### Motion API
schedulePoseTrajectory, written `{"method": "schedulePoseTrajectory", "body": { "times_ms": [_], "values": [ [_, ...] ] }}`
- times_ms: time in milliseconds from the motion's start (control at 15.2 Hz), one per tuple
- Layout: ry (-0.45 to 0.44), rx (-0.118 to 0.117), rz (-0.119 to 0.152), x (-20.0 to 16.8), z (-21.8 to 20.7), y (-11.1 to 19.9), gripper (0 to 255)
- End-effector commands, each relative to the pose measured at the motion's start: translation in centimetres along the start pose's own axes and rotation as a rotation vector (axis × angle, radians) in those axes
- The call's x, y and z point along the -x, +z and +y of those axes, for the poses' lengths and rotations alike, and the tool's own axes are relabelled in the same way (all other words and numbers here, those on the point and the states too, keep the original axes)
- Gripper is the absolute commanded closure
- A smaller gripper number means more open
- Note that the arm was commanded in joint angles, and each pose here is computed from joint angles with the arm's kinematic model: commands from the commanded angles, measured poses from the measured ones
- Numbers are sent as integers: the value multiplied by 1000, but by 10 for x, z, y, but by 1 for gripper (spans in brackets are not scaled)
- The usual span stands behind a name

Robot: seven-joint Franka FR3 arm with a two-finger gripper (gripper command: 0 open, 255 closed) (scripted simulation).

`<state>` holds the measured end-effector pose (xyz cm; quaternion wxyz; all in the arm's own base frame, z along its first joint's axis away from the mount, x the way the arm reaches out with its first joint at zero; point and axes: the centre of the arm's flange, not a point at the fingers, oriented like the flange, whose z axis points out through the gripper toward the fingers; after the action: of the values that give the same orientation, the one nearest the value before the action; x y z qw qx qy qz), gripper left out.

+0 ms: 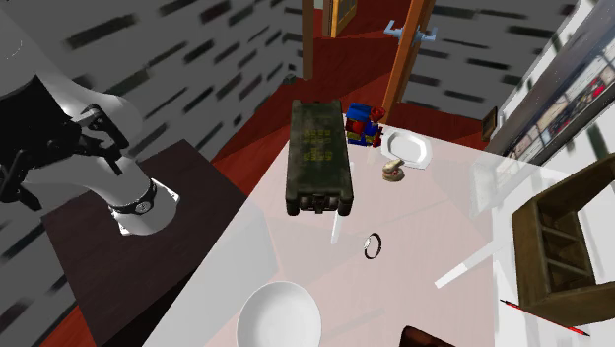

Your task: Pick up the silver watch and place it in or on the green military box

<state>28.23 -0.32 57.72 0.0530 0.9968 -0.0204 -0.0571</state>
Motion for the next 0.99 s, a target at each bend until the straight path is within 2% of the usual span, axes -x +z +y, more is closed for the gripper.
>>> {"method": "schedulePoseTrajectory", "body": {
  "times_ms": [0, 924],
  "values": [
    [0, 0, 0, 0, 0, 0, 0],
    [-104, -88, -8, -126, -89, 92, 0]
  ]
}}
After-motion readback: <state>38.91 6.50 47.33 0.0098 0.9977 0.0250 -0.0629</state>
